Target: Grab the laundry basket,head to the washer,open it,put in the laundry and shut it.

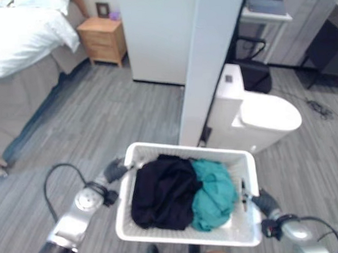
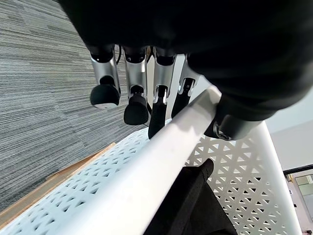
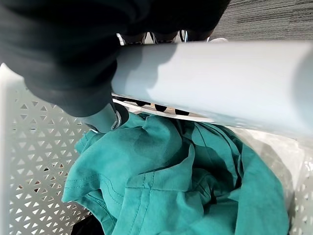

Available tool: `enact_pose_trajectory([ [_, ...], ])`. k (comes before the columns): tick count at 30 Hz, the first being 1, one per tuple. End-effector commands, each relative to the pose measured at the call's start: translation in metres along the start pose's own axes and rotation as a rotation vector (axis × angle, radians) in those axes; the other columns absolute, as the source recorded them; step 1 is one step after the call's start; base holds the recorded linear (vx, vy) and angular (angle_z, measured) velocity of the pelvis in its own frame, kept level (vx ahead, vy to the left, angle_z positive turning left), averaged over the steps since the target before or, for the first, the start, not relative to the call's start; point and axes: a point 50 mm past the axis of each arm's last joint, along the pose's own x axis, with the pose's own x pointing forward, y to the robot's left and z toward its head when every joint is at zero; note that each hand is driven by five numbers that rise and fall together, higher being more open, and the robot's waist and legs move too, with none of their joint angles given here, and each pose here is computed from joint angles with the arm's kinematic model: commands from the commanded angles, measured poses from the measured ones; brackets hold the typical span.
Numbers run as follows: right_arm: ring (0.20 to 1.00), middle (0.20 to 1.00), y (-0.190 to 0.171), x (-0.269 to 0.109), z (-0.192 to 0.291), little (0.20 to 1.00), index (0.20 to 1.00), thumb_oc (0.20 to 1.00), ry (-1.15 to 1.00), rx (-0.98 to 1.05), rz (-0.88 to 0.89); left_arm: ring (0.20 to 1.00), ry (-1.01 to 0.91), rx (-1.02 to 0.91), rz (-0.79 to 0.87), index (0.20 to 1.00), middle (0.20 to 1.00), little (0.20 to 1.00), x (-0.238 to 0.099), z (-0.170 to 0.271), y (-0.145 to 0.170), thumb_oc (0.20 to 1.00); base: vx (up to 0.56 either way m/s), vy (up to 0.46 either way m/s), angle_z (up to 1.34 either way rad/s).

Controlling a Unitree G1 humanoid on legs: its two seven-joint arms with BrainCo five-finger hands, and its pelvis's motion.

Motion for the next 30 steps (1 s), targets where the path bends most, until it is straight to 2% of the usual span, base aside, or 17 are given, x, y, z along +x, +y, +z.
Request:
enact_pose_trajectory([
  [1,0.200,0.200,-0.008,0.000,0.036,0.200,0.200,0.200,-0.190,0.071,0.031,0.200,-0.199,-0.100,-0.007,0.200,0.200,0.200,0.010,0.033,0.016,0.200,-0.11,0.054,-0.25],
  [6,0.200,0.200,-0.015,0.002,0.044,0.200,0.200,0.200,-0.215,0.039,0.010,0.200,-0.245,-0.104,-0.021,0.200,0.200,0.200,0.018,0.045,0.010,0.200,-0.15,0.238,-0.38],
  [11,0.200,0.200,-0.008,0.006,0.043,0.200,0.200,0.200,-0.210,0.037,0.032,0.200,-0.236,-0.073,-0.049,0.200,0.200,0.200,0.022,0.046,0.008,0.200,-0.15,0.307,-1.13],
  [18,0.200,0.200,0.015,0.018,0.038,0.200,0.200,0.200,-0.180,0.008,0.123,0.200,-0.238,-0.060,0.008,0.200,0.200,0.200,0.018,0.051,0.029,0.200,-0.26,0.226,-1.11],
  [21,0.200,0.200,0.025,0.025,0.034,0.200,0.200,0.200,-0.158,0.002,0.161,0.200,-0.196,-0.088,0.074,0.200,0.200,0.200,0.004,0.036,0.044,0.200,-0.07,-0.025,-1.72],
  [30,0.200,0.200,0.033,0.030,0.039,0.200,0.200,0.200,-0.162,-0.044,0.219,0.200,-0.175,-0.158,0.149,0.200,0.200,0.200,-0.012,0.016,0.053,0.200,-0.16,-0.257,-1.28],
])
